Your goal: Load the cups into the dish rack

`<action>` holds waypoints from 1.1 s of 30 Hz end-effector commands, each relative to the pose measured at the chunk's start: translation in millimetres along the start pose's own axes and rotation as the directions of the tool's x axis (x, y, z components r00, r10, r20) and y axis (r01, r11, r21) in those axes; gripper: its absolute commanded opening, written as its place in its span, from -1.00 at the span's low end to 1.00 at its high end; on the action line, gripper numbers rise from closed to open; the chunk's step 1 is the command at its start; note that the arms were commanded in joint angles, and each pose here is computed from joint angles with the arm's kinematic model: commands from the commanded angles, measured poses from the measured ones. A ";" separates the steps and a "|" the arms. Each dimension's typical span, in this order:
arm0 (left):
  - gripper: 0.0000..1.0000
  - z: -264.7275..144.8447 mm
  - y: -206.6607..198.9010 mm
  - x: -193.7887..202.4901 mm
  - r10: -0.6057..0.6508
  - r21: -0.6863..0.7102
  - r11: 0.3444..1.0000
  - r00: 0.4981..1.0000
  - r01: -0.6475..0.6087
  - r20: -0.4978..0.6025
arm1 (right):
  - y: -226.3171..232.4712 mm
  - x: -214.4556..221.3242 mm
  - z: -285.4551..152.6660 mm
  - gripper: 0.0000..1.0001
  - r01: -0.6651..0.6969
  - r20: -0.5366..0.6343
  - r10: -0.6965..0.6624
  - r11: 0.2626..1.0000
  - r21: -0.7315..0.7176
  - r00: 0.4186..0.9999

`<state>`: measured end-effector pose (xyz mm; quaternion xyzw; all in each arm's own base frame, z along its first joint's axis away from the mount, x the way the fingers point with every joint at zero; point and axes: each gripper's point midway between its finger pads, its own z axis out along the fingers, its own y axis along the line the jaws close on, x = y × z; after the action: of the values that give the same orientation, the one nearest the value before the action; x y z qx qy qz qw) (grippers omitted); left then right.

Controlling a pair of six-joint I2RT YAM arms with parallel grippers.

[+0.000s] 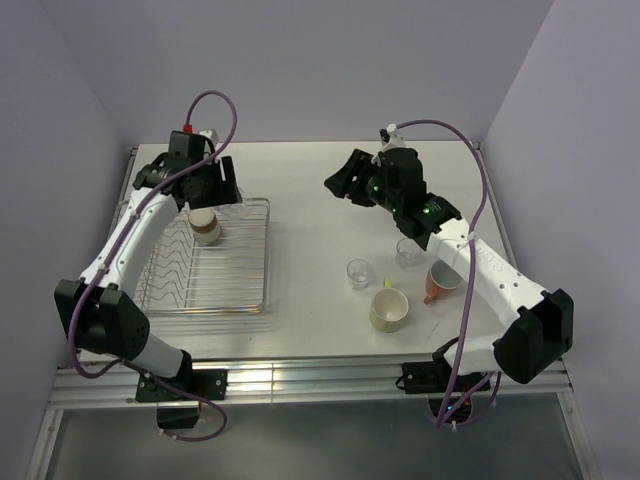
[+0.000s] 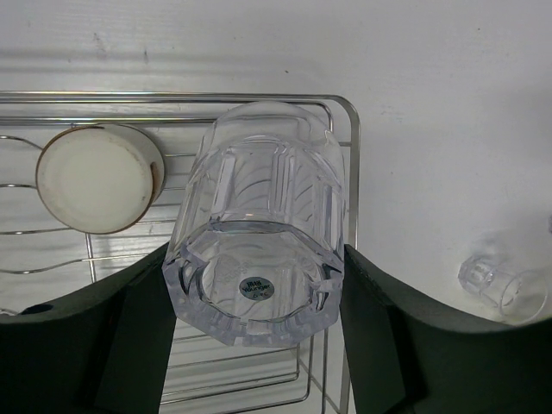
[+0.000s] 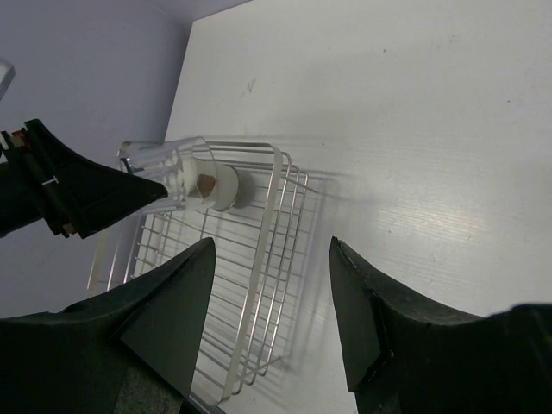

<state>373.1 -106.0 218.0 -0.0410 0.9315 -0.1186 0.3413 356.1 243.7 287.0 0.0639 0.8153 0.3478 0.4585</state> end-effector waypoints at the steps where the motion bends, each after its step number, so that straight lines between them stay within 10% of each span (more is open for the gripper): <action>1: -1.00 -4.2 -10.4 -16.0 0.047 -0.008 0.999 0.998 -0.047 0.045 | 14.8 -20.3 -3.1 0.26 0.025 0.045 -0.023 0.999 -0.038 0.999; 33: -1.00 63.4 11.1 20.6 0.068 -0.174 0.981 0.991 -0.088 -0.115 | 3.9 5.2 22.3 0.26 0.001 -0.021 -0.002 0.998 -0.055 1.000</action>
<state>384.3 -109.7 143.0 -0.0297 0.9648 -0.0286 0.2596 363.3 257.8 267.1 0.0491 0.8251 0.3566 0.4354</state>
